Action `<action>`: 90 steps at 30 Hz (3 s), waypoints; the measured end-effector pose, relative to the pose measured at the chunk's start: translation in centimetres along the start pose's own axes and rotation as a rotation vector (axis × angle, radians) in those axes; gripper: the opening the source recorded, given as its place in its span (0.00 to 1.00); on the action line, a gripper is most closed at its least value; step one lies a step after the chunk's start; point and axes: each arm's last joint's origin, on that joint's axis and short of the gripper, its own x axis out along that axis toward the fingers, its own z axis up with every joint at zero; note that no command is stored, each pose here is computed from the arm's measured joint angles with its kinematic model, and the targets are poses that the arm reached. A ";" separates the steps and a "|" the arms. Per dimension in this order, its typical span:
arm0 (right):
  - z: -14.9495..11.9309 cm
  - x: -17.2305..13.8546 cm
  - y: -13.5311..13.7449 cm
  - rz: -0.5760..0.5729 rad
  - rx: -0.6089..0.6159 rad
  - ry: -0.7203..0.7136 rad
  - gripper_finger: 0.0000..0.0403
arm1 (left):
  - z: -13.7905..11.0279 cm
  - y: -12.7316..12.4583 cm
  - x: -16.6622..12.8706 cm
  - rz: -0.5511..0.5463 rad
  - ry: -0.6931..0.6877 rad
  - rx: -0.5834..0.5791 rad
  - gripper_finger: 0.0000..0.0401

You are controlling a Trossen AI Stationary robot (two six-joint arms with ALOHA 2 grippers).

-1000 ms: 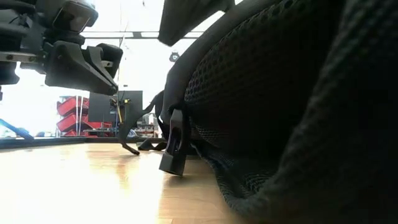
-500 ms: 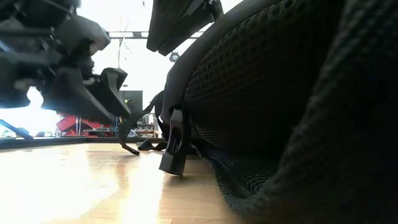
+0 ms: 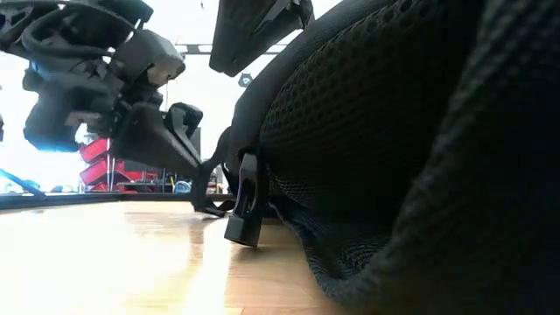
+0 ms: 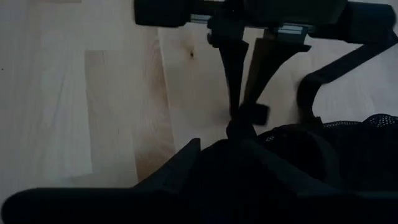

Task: Unpack backpack
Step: Open the black backpack

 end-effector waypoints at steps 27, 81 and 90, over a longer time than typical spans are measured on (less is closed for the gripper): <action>0.1 0.0 0.1 0.006 0.006 -0.012 0.26 | -2.0 -0.3 1.9 0.000 0.203 0.006 0.18; 1.2 -0.6 -2.8 -0.300 0.010 -0.078 0.53 | 9.7 0.6 -7.6 -0.005 -0.187 0.182 0.00; 0.8 -1.1 -2.0 -0.300 -0.053 -0.077 0.03 | 9.6 0.6 -7.6 0.010 -0.173 0.183 0.00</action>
